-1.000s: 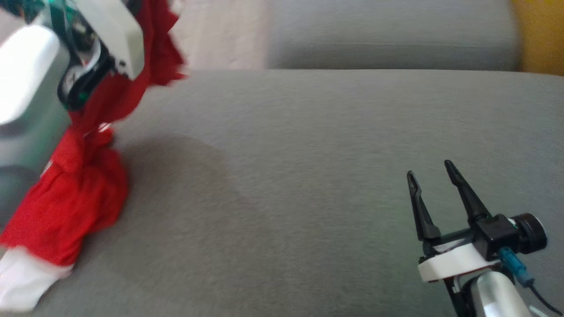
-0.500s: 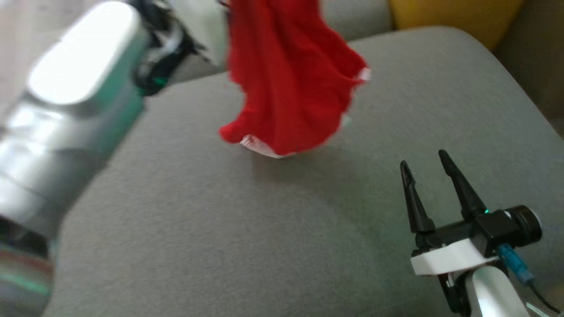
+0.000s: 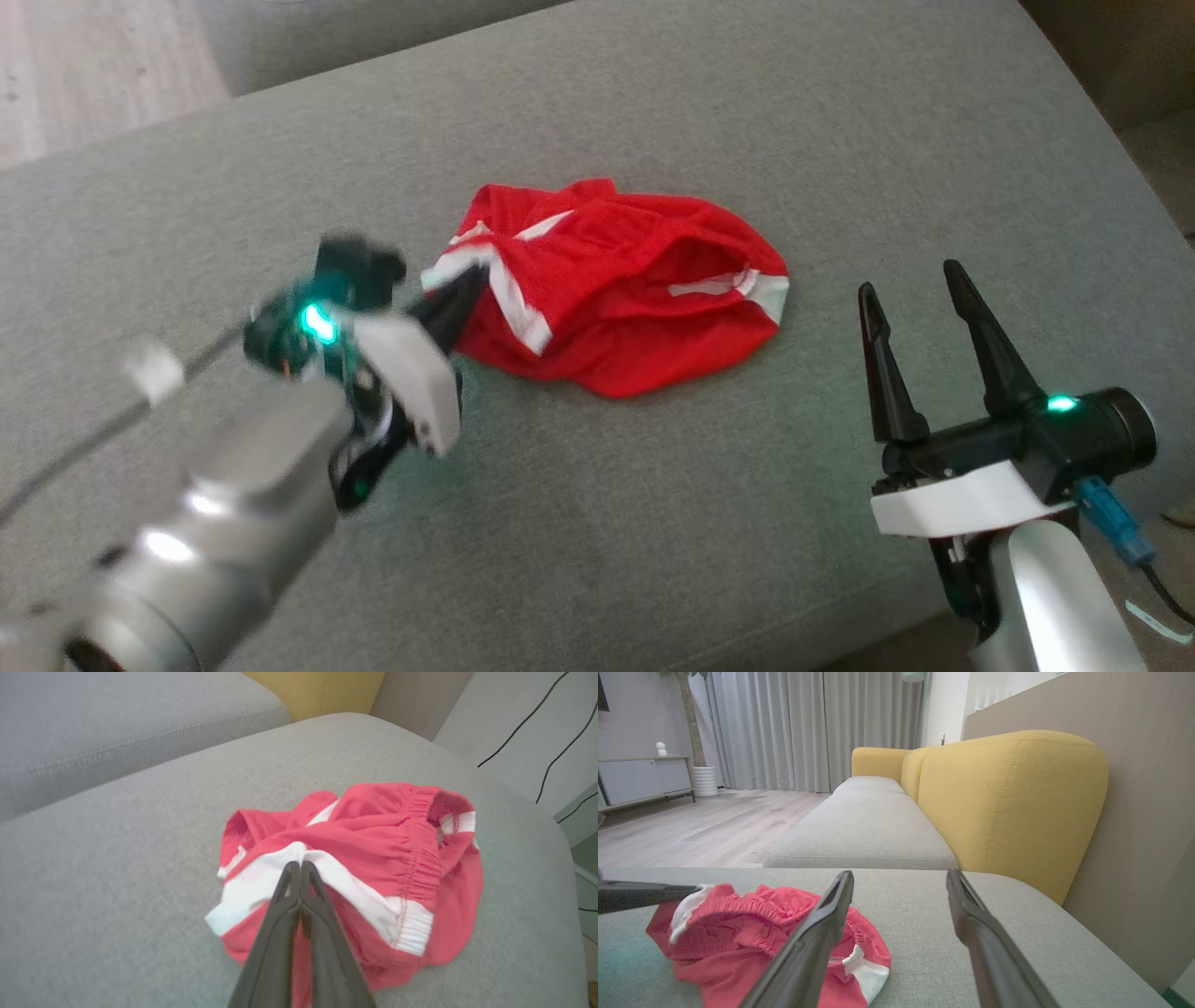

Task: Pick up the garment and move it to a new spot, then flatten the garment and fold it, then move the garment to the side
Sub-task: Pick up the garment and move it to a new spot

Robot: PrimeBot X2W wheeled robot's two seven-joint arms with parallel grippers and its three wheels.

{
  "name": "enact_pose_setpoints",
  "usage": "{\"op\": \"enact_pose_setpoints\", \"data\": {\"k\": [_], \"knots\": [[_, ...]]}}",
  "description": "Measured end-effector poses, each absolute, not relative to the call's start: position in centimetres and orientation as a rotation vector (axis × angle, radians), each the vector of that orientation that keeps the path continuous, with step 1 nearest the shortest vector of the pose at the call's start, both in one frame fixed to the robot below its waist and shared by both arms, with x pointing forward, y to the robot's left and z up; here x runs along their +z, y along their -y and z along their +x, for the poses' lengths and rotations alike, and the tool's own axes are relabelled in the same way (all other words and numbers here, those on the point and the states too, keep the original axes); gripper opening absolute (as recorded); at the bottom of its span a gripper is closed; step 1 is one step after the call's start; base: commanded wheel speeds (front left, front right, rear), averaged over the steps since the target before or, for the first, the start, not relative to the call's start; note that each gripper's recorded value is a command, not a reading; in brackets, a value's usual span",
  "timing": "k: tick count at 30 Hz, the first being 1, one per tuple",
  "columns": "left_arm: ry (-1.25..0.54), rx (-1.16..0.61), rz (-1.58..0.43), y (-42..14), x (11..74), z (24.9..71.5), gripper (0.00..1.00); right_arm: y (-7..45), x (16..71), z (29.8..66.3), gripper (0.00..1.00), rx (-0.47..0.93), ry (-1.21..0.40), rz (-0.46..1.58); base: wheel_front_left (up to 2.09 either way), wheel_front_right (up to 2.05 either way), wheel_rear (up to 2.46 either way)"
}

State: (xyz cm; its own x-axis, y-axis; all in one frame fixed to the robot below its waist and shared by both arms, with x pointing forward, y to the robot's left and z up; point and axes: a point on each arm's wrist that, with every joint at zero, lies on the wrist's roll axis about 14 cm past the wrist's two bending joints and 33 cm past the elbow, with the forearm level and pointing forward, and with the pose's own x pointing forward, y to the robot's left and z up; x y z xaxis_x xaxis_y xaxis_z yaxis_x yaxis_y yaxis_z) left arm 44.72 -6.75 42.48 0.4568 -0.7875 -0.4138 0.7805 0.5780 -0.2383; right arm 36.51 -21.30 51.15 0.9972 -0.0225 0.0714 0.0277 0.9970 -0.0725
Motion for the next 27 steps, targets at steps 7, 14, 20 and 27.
{"op": "enact_pose_setpoints", "data": {"k": [7, 14, 20, 27], "knots": [[-0.363, -0.744, -0.087, 3.2, 43.4, 44.6, 1.00, 19.9, 50.9, 36.5, 1.00, 0.018, 0.068, -0.083, 0.00, 0.00, 0.00], [-0.145, -0.491, -0.150, -1.0, 48.5, 42.2, 1.00, 17.7, 48.8, 34.9, 1.00, 0.076, 0.012, -0.037, 0.00, 0.00, 0.00], [-0.046, -0.259, -0.179, -7.0, 49.4, 37.1, 1.00, 15.7, 49.4, 35.4, 1.00, 0.138, 0.036, 0.001, 0.00, 0.00, 0.00], [0.072, -0.094, -0.204, -12.2, 51.8, 34.3, 1.00, 13.9, 50.6, 35.4, 1.00, 0.189, 0.071, 0.038, 0.00, 0.00, 0.00]]}}
